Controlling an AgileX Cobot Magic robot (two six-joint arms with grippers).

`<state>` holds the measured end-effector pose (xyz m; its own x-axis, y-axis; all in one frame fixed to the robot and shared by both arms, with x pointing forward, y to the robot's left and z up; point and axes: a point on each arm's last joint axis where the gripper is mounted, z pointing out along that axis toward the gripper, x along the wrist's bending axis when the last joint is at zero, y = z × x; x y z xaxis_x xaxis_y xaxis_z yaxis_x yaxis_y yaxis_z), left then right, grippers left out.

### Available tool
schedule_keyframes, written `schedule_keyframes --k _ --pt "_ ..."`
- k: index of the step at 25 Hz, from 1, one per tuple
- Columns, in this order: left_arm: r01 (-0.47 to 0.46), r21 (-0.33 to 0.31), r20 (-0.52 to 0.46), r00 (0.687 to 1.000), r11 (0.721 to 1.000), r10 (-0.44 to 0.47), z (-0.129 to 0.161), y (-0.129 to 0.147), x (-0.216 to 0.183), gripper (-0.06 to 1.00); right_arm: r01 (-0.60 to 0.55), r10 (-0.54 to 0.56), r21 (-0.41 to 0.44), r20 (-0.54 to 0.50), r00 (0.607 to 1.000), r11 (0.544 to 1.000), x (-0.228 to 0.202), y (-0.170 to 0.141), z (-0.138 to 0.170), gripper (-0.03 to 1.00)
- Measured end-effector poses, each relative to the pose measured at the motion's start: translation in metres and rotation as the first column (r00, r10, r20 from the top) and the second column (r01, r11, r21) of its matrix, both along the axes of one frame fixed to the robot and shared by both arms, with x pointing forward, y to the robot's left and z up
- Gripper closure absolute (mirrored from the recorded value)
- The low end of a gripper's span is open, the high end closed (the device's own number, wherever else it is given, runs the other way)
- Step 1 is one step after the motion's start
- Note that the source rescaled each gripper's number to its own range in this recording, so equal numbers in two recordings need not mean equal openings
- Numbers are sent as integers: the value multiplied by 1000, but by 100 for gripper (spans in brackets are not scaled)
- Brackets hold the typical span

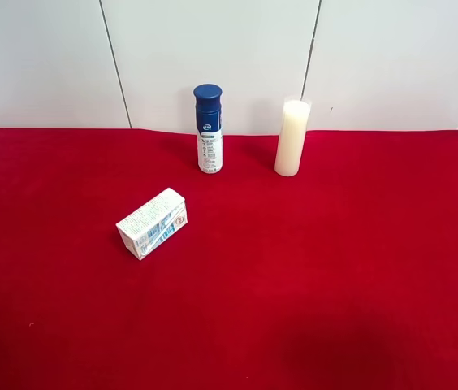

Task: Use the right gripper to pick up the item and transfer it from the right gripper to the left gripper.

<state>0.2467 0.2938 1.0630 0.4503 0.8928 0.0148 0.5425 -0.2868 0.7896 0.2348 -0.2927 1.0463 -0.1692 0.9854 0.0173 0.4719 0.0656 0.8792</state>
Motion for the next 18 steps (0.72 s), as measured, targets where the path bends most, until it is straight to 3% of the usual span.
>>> schedule_keyframes --k 5,18 --pt "-1 -75 191 981 997 15 -2 8 -17 -5 0 0 0 0 1000 1000 0 0 0 -3" --pt "-14 -64 183 983 998 25 -9 9 -15 -5 0 0 0 0 1000 1000 0 0 0 -3"
